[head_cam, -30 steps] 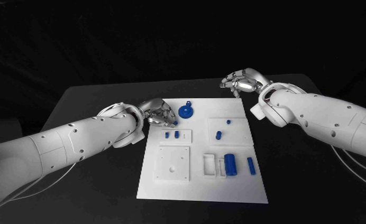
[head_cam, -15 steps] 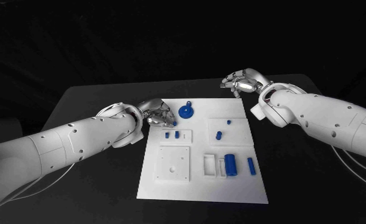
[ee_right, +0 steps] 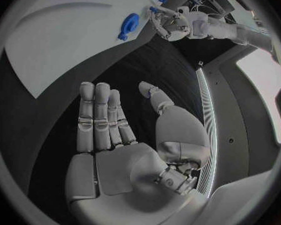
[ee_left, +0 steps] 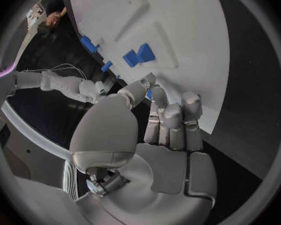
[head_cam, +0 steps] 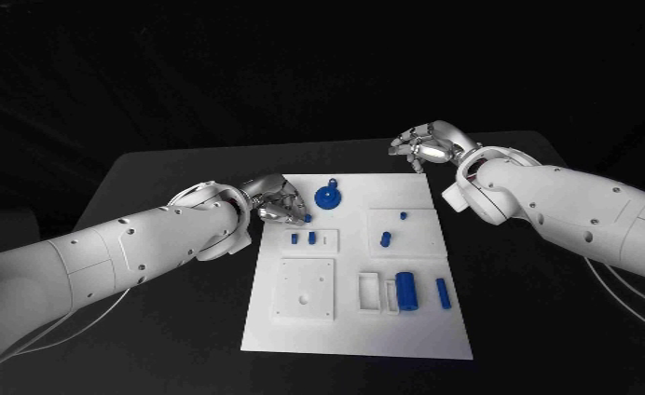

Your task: Assemble the parts on the task board

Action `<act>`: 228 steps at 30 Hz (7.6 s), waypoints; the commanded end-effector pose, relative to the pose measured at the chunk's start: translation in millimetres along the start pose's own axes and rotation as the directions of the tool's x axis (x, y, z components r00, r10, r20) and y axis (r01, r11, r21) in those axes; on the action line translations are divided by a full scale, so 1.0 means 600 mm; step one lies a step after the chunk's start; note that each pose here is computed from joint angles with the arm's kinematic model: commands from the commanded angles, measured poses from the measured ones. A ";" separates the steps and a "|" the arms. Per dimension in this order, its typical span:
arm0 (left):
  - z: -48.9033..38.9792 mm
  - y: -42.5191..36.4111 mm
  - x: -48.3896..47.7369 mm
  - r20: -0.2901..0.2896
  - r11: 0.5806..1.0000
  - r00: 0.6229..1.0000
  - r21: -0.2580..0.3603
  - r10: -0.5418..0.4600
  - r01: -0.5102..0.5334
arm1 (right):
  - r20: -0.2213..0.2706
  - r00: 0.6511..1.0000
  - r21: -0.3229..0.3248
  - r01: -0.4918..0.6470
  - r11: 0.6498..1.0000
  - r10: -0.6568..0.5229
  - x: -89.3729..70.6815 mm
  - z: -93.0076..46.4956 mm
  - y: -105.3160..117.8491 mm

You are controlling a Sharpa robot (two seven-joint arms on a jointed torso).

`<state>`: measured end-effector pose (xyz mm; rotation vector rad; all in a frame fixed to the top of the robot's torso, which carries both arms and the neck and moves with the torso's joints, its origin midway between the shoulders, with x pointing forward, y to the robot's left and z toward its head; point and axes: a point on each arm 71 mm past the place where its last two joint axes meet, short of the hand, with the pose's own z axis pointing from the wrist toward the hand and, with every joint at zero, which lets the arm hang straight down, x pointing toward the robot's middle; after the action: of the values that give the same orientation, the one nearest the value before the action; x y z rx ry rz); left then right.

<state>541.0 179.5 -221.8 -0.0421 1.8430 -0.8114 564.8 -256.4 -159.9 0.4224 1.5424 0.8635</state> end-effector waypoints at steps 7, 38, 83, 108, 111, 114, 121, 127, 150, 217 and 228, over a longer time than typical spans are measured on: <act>-0.003 0.008 -0.005 0.013 1.000 1.000 -0.017 0.015 -0.015 | -0.003 1.000 -0.010 -0.003 1.000 0.003 0.000 0.000 0.001; -0.025 -0.030 -0.016 0.058 0.987 0.997 0.157 -0.046 0.036 | 0.000 1.000 -0.010 -0.002 1.000 0.002 0.000 -0.001 0.001; -0.001 -0.032 -0.001 0.004 0.987 0.995 0.123 0.104 -0.104 | -0.003 1.000 -0.013 -0.003 1.000 0.003 0.002 0.001 0.003; 0.000 -0.024 -0.001 -0.015 0.990 0.995 0.101 0.097 -0.095 | -0.002 1.000 -0.012 -0.003 1.000 0.003 0.001 0.001 0.003; 0.000 -0.024 0.000 -0.021 0.990 0.995 0.102 0.097 -0.094 | -0.002 1.000 -0.012 -0.003 1.000 0.003 0.002 0.001 0.003; 0.000 -0.025 0.000 -0.024 0.991 0.996 0.102 0.089 -0.086 | -0.002 1.000 -0.012 -0.003 1.000 0.003 0.002 0.001 0.003; 0.000 -0.025 -0.001 -0.011 0.992 0.998 0.106 0.070 -0.068 | -0.002 1.000 -0.012 -0.003 1.000 0.003 0.002 0.001 0.003; -0.001 -0.027 0.000 -0.010 0.992 0.999 0.116 0.045 -0.044 | -0.002 1.000 -0.012 -0.003 1.000 0.003 0.001 0.001 0.003; -0.005 -0.026 -0.004 0.017 0.993 1.000 0.114 0.018 -0.019 | 0.007 1.000 -0.014 -0.001 1.000 0.001 -0.001 0.000 0.002; -0.096 -0.005 -0.074 0.184 0.677 0.651 0.202 -0.736 0.708 | -0.207 0.710 -0.234 0.632 0.739 -0.673 0.065 -0.069 0.016; -0.100 0.003 -0.078 0.208 0.681 0.649 0.192 -0.732 0.707 | -0.229 0.699 -0.249 0.631 0.735 -0.678 0.076 -0.078 0.014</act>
<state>511.1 227.9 -174.3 -0.8385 1.5121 -1.3547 510.8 -232.1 -185.7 -0.3766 1.7137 0.4960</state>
